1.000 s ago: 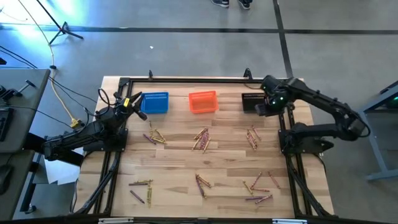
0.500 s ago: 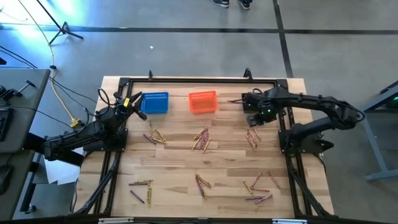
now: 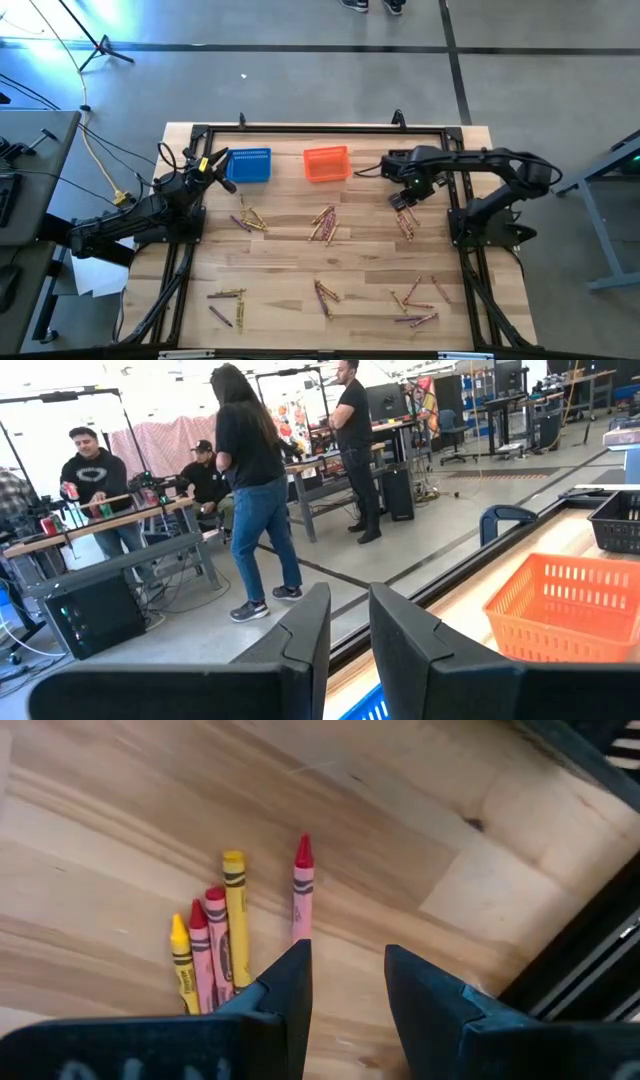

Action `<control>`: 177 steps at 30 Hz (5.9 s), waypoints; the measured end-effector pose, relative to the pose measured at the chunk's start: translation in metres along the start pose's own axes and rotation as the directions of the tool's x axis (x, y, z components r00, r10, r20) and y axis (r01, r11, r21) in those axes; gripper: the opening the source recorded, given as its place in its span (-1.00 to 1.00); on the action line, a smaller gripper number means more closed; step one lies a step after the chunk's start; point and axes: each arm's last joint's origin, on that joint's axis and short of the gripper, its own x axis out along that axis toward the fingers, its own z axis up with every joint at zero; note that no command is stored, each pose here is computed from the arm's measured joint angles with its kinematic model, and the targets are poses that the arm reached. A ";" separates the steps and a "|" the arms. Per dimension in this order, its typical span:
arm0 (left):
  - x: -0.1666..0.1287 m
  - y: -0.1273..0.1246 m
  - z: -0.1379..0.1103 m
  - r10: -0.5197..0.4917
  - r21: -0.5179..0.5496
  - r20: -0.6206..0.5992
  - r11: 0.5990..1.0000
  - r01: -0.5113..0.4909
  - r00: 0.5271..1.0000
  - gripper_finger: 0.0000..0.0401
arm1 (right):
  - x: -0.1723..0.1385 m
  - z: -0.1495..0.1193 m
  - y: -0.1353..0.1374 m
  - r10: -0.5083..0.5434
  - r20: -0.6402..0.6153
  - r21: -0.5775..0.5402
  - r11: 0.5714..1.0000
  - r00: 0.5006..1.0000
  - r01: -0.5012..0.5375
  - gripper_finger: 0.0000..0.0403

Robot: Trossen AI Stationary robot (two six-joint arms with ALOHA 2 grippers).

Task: Sort crayons
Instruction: Put the red crayon into the black bin, then put the yellow crayon into the orange bin

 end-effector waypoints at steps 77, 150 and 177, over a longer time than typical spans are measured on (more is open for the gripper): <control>0.000 0.000 0.000 0.000 0.000 -0.001 1.000 0.000 1.000 -0.70 | -0.030 0.047 -0.064 -0.046 0.376 0.134 0.991 0.925 -0.005 -0.66; 0.000 0.000 0.000 -0.001 0.000 -0.001 1.000 0.001 1.000 -0.70 | 0.034 -0.032 0.021 0.136 0.116 0.028 0.990 0.984 -0.140 -0.61; 0.000 0.000 0.000 0.000 0.000 0.000 1.000 0.000 1.000 -0.70 | 0.054 -0.039 0.012 0.128 0.095 0.096 0.986 0.987 -0.137 -0.61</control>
